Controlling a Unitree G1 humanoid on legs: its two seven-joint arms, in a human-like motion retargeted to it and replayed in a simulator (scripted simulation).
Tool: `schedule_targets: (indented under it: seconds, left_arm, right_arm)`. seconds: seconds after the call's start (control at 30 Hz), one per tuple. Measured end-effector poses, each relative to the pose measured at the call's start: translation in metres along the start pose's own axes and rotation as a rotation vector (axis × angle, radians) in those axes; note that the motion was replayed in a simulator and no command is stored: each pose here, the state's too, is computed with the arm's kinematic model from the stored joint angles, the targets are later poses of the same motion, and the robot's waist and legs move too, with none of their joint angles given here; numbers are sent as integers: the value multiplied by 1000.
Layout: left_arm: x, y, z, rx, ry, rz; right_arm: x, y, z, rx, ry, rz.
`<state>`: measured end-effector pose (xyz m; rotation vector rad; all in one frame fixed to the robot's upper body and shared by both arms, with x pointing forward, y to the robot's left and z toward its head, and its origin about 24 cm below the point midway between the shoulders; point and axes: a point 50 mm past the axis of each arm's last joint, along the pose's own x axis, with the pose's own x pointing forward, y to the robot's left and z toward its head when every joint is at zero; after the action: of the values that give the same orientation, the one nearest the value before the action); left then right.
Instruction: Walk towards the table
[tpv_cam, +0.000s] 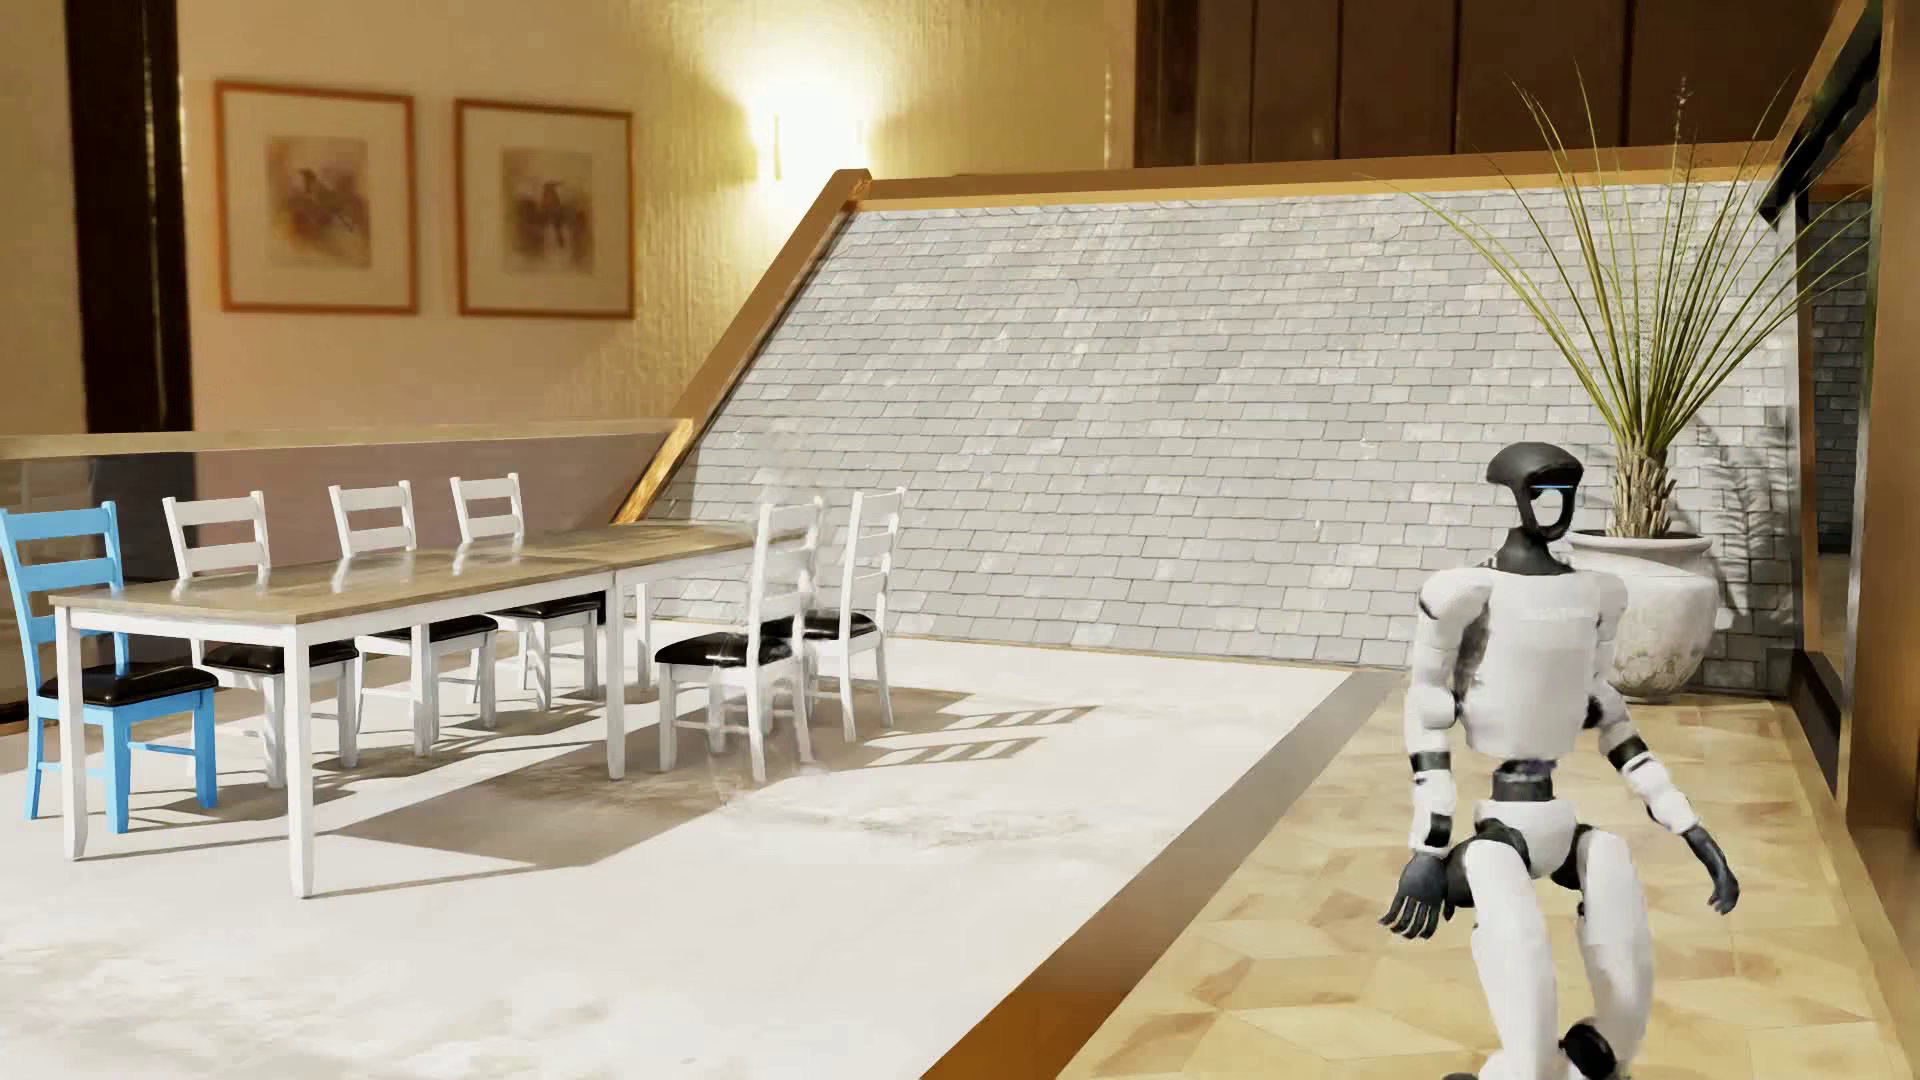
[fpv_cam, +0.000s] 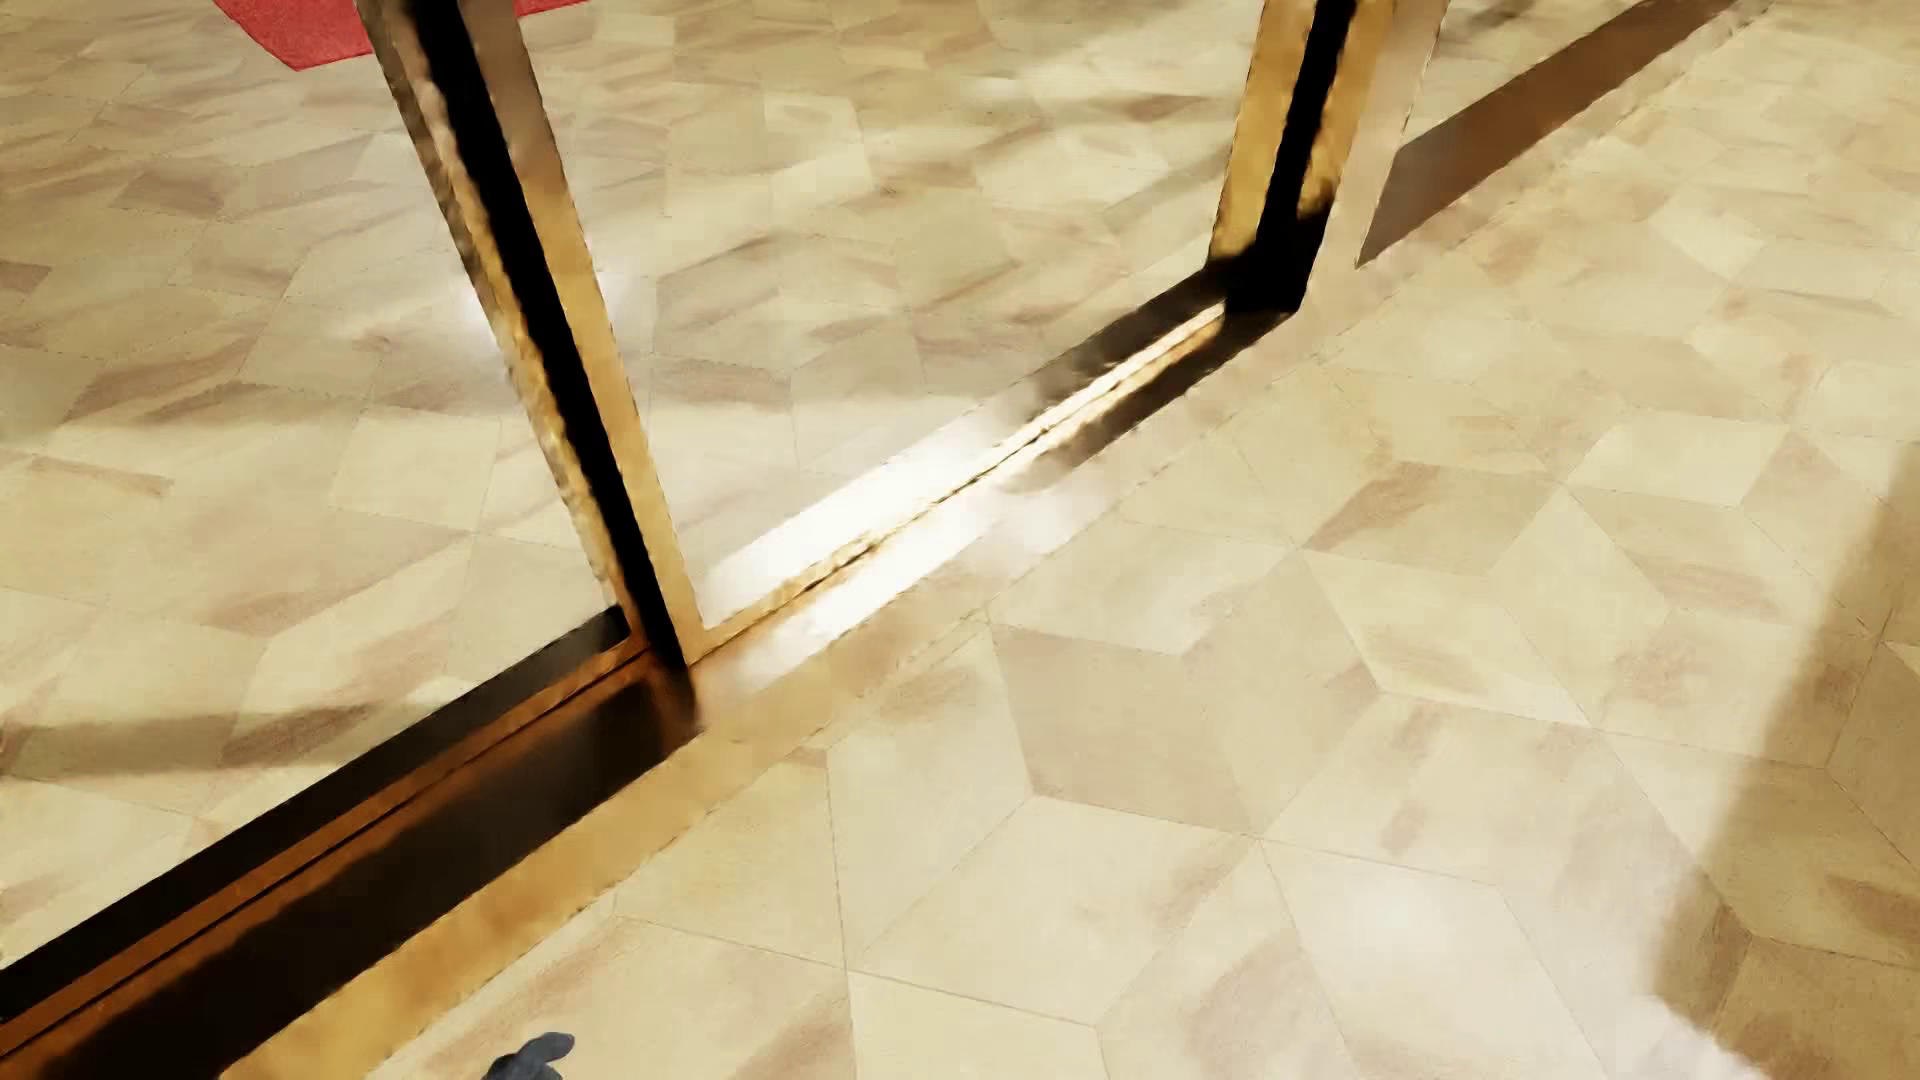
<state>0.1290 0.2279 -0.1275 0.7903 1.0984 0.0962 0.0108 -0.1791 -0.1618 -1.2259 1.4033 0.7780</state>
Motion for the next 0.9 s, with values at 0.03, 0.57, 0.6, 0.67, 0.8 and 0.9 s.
schedule_targets:
  seconds: [0.03, 0.57, 0.6, 0.67, 0.8, 0.9]
  left_arm:
    - [-2, -16, -26, -7, 134, -74]
    - [-36, -60, -48, 194, -18, -275]
    - [-33, -49, -30, 128, -102, -204]
    - [-31, -25, 0, -5, -229, -74]
    - [-36, -1, 38, -45, -414, 10]
    - [-32, 3, 45, 7, -409, 20]
  right_arm:
    - [1, -27, 6, 11, -27, -97]
    - [-40, -170, -35, 435, -68, -702]
    - [-27, -144, -35, 390, -31, -580]
    - [-5, -87, -34, 243, 17, -302]
    - [5, 20, -26, 32, -6, 285]
    - [0, 38, -22, 5, -19, 299]
